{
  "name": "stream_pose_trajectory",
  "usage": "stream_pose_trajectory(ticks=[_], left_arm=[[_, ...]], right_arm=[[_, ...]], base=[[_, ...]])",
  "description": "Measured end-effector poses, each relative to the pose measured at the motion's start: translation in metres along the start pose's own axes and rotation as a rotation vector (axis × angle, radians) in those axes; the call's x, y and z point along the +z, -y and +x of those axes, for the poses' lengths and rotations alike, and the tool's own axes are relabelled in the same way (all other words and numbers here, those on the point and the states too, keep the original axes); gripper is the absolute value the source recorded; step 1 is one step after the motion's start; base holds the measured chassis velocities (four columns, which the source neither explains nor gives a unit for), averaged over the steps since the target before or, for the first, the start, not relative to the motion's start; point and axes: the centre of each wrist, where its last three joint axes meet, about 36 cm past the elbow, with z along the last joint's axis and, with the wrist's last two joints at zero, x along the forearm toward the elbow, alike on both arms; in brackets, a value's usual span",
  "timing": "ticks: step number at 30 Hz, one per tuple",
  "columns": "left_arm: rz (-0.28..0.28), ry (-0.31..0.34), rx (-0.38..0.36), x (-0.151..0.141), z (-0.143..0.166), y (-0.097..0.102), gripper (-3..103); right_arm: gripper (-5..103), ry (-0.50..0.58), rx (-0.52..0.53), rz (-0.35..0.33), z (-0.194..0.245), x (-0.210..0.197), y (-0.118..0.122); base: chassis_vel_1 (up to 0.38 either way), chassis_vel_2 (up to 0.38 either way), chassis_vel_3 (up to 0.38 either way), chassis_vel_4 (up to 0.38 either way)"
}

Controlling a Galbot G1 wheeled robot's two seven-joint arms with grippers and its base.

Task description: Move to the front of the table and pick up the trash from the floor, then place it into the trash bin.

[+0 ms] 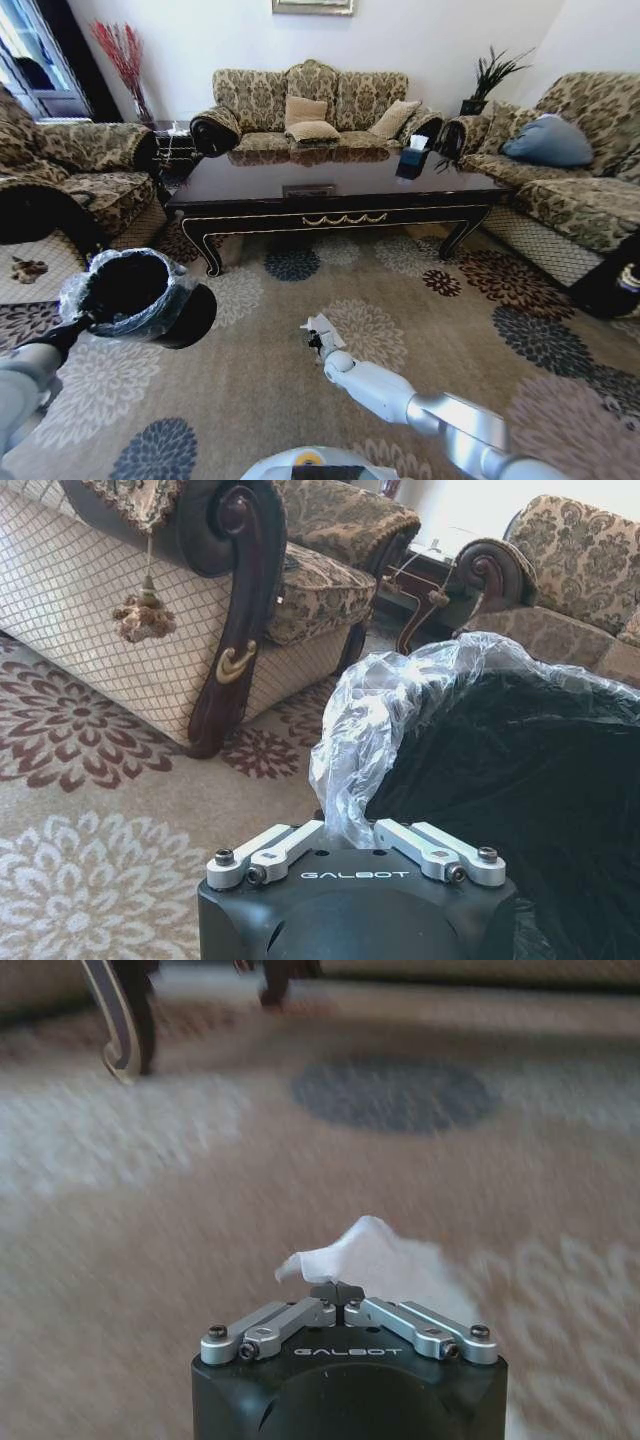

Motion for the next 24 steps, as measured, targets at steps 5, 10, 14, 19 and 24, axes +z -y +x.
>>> stream_pose_trajectory(ticks=[5,10,14,19,24], left_arm=[[-0.008,-0.015,0.002,0.007,-0.004,0.003,2],[-0.012,-0.031,0.009,0.012,-0.009,0.006,2],[-0.015,-0.048,0.013,0.018,-0.013,0.009,2],[-0.019,-0.059,0.025,0.022,-0.015,0.012,2],[-0.023,-0.067,0.034,0.025,-0.017,0.016,2]], right_arm=[[0,0.109,-0.049,-0.054,0.037,-0.053,0.014],[0,0.235,-0.114,-0.076,0.067,-0.117,0.026],[0,0.367,-0.210,-0.061,0.087,-0.180,0.023],[0,0.464,-0.314,-0.018,0.104,-0.230,0.009],[0,0.516,-0.442,0.035,0.121,-0.261,-0.027]], base=[[0.000,0.000,0.000,0.000],[0.000,0.000,0.000,0.000],[0.000,0.000,0.000,0.000],[0.000,0.000,0.000,0.000],[0.000,0.000,0.000,0.000]])
